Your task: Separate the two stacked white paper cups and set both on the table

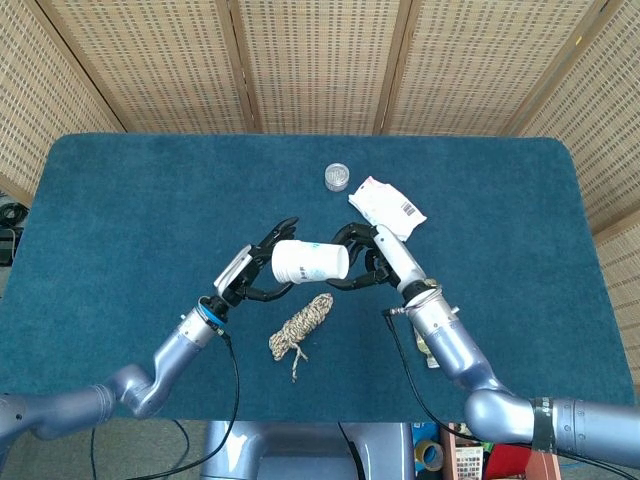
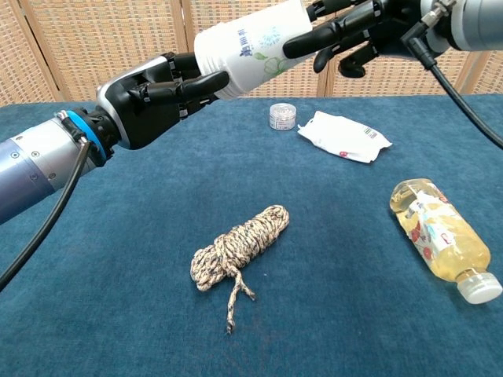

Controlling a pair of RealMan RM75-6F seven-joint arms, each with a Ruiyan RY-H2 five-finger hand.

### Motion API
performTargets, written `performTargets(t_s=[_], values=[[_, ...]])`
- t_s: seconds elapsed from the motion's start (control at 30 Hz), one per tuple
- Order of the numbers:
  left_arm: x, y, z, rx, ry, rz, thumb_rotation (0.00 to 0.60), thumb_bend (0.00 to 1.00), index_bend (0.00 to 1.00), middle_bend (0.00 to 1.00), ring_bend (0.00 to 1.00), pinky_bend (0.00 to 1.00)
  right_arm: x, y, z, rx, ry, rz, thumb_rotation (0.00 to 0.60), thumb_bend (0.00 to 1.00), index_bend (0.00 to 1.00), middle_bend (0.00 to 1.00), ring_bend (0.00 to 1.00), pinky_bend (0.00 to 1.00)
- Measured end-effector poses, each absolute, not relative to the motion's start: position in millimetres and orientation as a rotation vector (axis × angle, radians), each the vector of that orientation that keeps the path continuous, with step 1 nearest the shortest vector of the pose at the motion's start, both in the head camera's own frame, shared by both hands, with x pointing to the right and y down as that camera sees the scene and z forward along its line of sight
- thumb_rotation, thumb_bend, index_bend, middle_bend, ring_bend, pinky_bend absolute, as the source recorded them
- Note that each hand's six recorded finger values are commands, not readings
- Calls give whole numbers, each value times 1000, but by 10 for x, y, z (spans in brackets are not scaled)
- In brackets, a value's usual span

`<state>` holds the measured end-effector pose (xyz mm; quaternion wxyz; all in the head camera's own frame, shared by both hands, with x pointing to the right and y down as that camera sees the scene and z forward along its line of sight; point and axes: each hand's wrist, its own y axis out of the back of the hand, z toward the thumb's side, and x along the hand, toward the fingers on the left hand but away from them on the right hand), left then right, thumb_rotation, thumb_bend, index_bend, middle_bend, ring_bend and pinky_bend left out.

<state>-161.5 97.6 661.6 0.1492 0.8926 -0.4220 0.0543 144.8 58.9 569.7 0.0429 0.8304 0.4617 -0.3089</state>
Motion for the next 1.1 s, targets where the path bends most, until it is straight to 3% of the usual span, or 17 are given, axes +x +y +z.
performTargets(t_s=[1.1], values=[[-2170, 966, 6711, 2586, -1307, 347, 600, 355, 735, 9, 0, 0, 1954, 494, 5826, 2427, 1544, -1016, 600, 301, 782, 684, 584, 834]])
